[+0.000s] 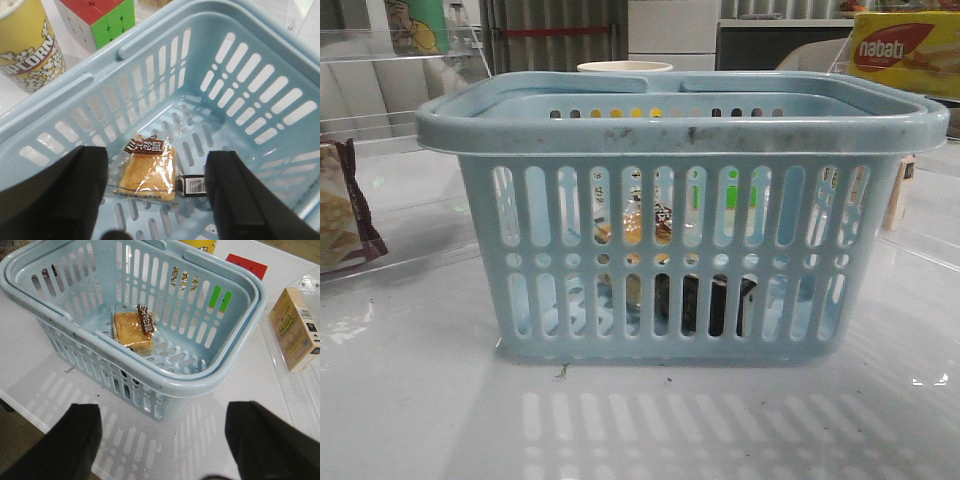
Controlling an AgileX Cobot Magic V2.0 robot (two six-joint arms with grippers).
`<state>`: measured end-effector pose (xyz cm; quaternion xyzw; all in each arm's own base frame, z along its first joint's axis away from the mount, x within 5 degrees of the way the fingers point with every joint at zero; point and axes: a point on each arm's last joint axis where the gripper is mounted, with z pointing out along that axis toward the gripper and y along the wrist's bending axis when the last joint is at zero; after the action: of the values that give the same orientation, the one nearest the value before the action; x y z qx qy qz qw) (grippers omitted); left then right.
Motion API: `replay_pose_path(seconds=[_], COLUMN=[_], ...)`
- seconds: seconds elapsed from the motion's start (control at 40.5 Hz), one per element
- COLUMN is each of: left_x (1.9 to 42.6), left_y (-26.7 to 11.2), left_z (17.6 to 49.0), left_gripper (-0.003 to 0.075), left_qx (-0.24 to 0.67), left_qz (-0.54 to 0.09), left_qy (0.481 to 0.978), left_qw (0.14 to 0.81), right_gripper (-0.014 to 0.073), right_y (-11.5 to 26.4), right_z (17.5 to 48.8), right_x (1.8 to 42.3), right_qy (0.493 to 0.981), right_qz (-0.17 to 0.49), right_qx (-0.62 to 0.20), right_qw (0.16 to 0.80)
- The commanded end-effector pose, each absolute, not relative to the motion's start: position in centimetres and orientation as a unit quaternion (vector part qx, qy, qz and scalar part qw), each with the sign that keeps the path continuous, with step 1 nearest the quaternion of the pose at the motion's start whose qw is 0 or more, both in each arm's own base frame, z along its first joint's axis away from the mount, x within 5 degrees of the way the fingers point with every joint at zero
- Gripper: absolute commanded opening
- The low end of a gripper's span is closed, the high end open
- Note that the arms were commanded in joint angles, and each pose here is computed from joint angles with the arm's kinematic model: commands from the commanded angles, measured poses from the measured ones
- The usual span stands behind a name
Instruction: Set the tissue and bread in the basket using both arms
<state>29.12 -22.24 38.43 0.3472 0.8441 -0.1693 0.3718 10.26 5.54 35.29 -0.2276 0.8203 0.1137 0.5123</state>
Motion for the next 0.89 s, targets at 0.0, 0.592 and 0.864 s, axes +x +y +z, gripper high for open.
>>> replay_pose_path(seconds=[0.0,0.592,0.864], left_x=[26.2,11.7,7.9], left_y=[-20.7,-8.5,-6.1], left_z=[42.6,39.7,35.8], left_gripper=[0.0488,0.0488,0.0488], left_qx=[0.329,0.284,0.288], left_qz=[-0.200,-0.180,-0.177], left_qy=[0.806,0.788,0.792], left_qw=[0.449,0.515,0.508], right_gripper=[0.0613,0.0613,0.0613], right_y=[5.5,5.5,5.4], right_z=[36.7,36.7,36.2], right_x=[10.4,10.4,10.3], right_qy=[0.794,0.794,0.809], right_qz=[0.118,0.118,0.112], right_qx=[-0.223,-0.223,-0.226], right_qw=[0.553,0.553,0.531])
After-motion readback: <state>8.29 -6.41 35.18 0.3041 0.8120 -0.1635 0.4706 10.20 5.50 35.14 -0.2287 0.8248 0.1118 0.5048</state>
